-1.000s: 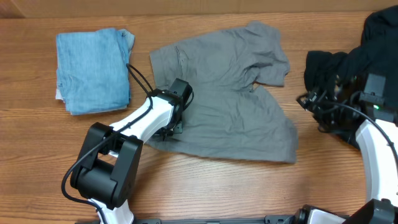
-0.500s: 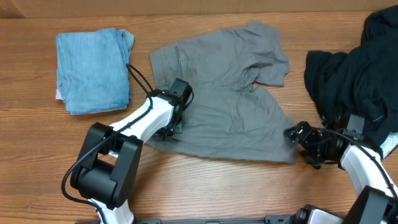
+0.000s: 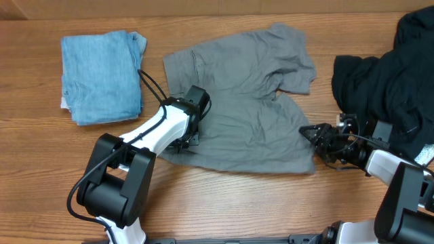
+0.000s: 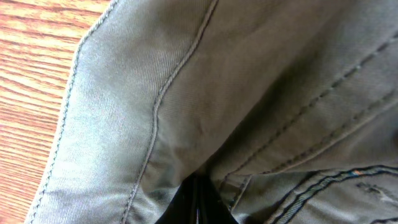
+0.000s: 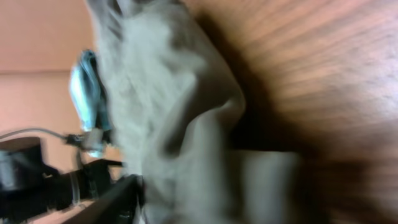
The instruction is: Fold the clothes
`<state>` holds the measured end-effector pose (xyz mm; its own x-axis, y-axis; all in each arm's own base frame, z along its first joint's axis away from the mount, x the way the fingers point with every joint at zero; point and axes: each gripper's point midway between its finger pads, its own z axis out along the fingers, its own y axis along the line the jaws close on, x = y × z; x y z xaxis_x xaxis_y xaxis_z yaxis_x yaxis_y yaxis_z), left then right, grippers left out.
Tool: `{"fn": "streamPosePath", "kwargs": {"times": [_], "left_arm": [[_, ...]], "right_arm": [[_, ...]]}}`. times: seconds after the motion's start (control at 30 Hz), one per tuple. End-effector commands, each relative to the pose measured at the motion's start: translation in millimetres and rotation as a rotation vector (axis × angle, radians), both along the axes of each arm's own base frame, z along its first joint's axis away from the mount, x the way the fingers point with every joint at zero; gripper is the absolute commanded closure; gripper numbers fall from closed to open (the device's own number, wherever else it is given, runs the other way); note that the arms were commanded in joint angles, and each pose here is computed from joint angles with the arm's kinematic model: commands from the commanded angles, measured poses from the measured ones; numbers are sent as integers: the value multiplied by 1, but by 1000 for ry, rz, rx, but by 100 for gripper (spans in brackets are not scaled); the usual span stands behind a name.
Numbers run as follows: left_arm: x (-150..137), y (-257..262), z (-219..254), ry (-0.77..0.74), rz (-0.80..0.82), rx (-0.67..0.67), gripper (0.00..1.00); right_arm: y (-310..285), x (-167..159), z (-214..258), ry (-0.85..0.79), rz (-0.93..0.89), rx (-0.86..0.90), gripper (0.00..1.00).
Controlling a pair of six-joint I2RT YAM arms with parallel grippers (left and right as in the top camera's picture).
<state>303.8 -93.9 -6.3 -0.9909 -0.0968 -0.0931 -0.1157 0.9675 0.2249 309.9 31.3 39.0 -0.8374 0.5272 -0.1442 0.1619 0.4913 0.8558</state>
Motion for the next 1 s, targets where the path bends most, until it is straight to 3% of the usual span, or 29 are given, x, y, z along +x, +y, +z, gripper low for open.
{"fn": "streamPosePath", "kwargs": {"times": [0.0,0.13,0.27,0.5,0.53,0.57,0.6,0.77,0.9,0.97], "left_arm": [[-60,15,-44,247,-6,27,96],[-60,15,-44,248,-6,27,96],[-62,16,-43,257,-5,32,96],[-64,17,-43,263,-4,34,96],[-64,17,-43,264,-4,35,96],[-64,17,-43,264,-4,35,96],[-64,17,-43,264,-4,35,96],[-64,18,-43,262,-5,40,96],[-62,21,-42,254,-1,57,96],[-63,21,-42,256,3,60,96]], "right_arm": [[2,13,22,-95,36,43,58],[-11,44,50,-189,35,-7,80],[-35,70,66,-160,-29,-124,96],[-76,80,77,10,-71,-474,96],[-81,78,78,65,-84,-537,94],[-85,75,81,118,-109,-576,51],[-91,71,84,174,-147,-608,35],[-131,41,118,440,-384,-788,27],[-115,40,115,440,-336,-738,19],[-91,47,111,379,-229,-668,28]]}}
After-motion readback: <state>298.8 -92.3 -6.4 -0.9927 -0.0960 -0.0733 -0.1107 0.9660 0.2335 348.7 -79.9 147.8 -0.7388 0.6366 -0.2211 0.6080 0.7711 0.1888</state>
